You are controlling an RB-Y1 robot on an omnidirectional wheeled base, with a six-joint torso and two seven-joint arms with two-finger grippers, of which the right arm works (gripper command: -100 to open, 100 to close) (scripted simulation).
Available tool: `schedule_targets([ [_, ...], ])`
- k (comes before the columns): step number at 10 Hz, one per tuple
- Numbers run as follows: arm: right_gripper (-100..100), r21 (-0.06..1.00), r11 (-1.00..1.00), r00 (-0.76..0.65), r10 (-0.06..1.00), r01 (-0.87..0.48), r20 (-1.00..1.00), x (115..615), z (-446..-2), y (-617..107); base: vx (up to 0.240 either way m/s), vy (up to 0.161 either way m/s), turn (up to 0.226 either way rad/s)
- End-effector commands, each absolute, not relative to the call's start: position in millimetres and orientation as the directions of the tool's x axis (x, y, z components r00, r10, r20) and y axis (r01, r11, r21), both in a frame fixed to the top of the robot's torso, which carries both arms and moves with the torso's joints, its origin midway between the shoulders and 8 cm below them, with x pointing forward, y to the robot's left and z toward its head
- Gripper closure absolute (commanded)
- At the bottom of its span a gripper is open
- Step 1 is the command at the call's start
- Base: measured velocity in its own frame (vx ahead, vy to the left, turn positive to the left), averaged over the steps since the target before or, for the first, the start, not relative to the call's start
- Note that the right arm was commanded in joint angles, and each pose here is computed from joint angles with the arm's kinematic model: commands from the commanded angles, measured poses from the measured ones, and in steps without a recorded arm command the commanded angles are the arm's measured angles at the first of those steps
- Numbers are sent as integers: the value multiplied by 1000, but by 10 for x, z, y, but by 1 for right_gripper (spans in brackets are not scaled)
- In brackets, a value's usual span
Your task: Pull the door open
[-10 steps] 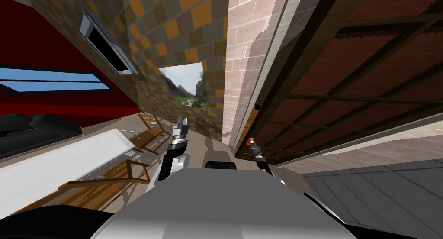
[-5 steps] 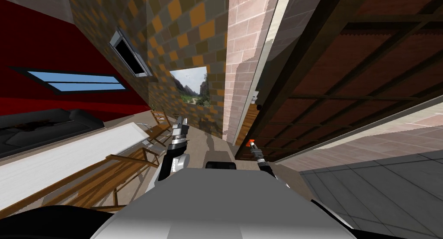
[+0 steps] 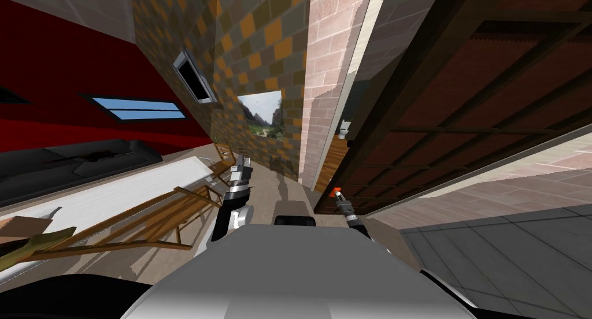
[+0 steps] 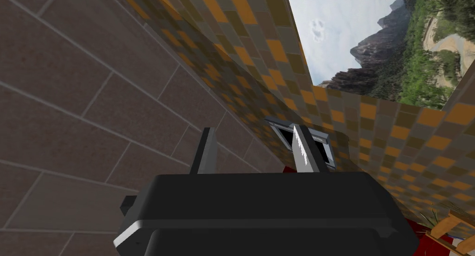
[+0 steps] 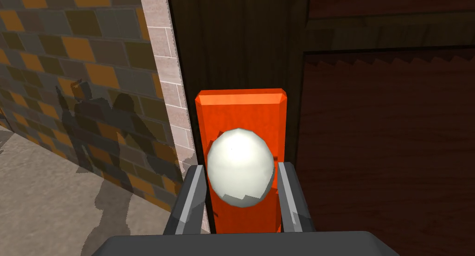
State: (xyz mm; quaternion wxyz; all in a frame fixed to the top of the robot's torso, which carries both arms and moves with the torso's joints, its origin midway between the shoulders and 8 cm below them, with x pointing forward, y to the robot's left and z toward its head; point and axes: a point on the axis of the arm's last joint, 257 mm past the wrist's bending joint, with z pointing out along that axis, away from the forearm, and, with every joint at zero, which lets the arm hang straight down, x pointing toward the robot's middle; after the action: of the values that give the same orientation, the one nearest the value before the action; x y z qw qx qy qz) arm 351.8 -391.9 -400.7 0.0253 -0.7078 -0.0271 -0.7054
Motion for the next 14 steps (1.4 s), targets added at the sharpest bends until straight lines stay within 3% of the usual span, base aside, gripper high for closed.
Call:
schedule_targets([
  [1,100,1,-996,2,1,94,1000,3439,-4013,-3907,-231,-87,141],
  [13,100,0,-989,5,0,151,1000,3180,-4014,-3942,-208,-75,138],
  [14,-100,-1,-988,4,-1,152,1000,3113,-4014,-3956,-130,-26,-116],
])
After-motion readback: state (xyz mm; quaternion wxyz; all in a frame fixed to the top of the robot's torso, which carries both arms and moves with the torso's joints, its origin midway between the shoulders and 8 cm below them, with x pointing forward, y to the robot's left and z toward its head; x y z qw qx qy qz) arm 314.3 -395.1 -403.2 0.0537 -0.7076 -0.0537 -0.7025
